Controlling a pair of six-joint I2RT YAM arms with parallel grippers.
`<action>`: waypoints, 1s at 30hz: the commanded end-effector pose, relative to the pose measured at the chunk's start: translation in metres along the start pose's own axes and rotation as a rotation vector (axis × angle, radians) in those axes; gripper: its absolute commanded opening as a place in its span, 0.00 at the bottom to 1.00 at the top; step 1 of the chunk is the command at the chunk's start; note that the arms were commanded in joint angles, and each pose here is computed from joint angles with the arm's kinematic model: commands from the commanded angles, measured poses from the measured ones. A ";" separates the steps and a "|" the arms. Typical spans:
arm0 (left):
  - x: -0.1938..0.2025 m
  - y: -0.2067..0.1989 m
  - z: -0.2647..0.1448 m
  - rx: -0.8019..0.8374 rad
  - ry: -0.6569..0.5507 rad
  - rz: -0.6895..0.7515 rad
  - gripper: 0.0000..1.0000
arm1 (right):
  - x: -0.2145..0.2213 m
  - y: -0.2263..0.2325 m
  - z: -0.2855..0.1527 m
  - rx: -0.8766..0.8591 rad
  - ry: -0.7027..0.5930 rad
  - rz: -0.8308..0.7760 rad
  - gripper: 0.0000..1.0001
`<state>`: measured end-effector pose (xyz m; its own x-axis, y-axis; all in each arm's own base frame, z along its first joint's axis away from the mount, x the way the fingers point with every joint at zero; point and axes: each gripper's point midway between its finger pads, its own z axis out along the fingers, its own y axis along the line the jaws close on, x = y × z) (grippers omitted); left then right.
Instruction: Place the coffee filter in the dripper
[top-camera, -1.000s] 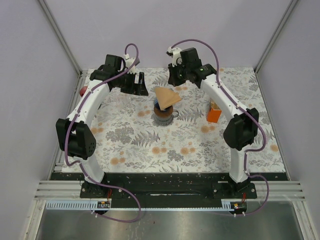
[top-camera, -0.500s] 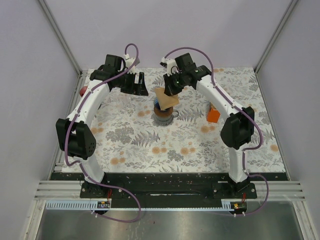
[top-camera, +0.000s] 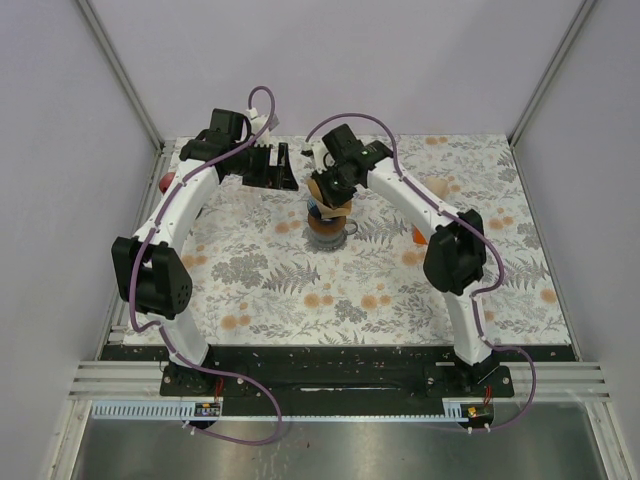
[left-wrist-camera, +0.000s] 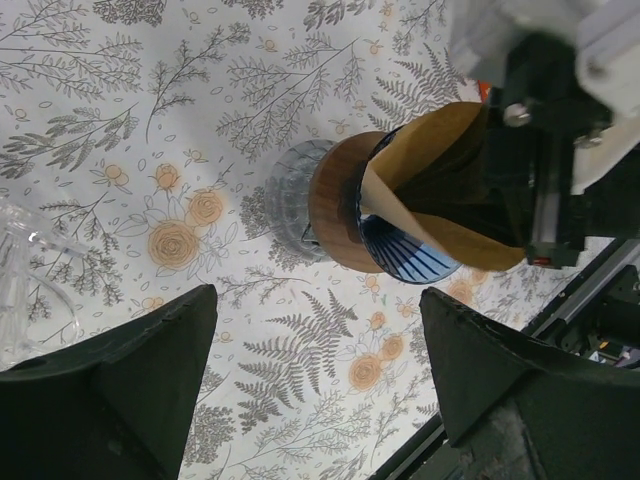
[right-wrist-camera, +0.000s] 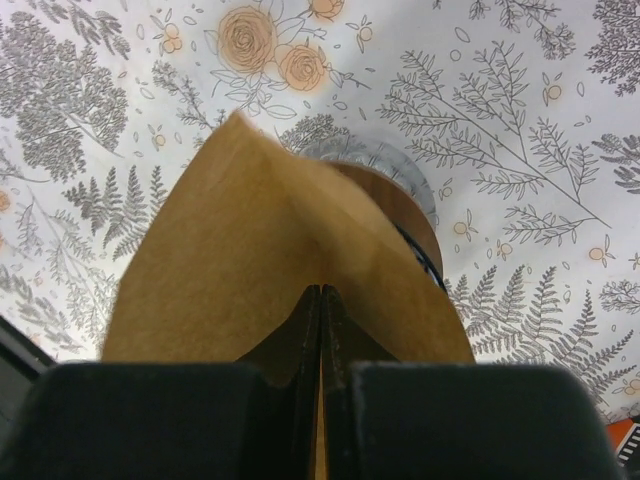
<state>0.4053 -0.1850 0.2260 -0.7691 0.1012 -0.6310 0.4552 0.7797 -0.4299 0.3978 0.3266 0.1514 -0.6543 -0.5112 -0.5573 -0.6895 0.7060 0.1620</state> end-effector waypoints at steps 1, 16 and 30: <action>-0.010 -0.009 0.005 0.055 -0.029 -0.043 0.86 | -0.014 0.007 0.003 0.045 -0.022 -0.056 0.00; 0.009 -0.004 0.017 0.055 -0.002 -0.144 0.84 | 0.020 -0.011 0.040 0.131 0.094 -0.001 0.00; 0.026 -0.023 0.029 0.107 0.000 -0.241 0.80 | 0.030 -0.002 0.060 0.125 0.130 0.008 0.00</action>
<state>0.3858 -0.2074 0.1674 -0.9010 -0.0378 -0.4323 0.2539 0.7619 -0.5959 0.4035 0.3297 0.1037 -0.6858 -0.5518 -0.4746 -0.6484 0.7594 0.0539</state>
